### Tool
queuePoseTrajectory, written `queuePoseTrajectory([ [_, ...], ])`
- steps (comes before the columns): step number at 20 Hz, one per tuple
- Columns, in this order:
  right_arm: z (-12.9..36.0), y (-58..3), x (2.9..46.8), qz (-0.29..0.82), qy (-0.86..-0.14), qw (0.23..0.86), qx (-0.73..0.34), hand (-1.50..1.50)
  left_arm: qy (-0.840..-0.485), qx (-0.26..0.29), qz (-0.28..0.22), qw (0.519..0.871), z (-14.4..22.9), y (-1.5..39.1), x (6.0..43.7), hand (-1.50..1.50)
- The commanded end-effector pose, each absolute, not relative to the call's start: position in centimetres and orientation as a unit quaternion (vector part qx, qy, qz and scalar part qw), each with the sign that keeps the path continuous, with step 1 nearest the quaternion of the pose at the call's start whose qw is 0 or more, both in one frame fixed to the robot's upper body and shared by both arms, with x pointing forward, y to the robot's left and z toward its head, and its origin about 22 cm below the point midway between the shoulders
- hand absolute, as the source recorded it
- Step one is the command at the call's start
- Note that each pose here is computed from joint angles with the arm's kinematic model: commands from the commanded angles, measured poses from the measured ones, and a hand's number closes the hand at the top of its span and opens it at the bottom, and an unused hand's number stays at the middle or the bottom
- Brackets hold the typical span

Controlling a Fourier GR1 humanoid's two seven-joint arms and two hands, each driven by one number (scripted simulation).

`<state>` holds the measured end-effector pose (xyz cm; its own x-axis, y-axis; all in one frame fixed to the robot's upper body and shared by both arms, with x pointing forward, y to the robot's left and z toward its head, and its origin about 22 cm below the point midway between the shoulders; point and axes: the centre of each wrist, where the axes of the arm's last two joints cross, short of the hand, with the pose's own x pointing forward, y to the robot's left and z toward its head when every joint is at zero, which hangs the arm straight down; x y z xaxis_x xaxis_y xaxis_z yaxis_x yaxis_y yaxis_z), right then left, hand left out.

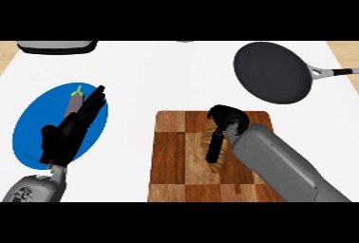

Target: Pick the croissant from the cutting board and place it in the pan

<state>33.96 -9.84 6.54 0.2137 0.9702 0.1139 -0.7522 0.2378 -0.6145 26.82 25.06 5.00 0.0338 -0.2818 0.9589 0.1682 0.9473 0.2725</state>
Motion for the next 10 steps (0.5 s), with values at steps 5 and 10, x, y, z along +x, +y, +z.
queuePoseTrajectory([
  [5,10.2,-8.9,31.3,0.569,-0.318,0.7,-0.29,1.5,-0.678,0.046,-0.157,0.717,5.2,24.8,26.4,0.0],
  [10,15.5,-7.4,27.0,0.558,-0.566,0.543,-0.272,1.5,-0.666,0.04,-0.136,0.733,4.4,25.2,25.9,0.0],
])
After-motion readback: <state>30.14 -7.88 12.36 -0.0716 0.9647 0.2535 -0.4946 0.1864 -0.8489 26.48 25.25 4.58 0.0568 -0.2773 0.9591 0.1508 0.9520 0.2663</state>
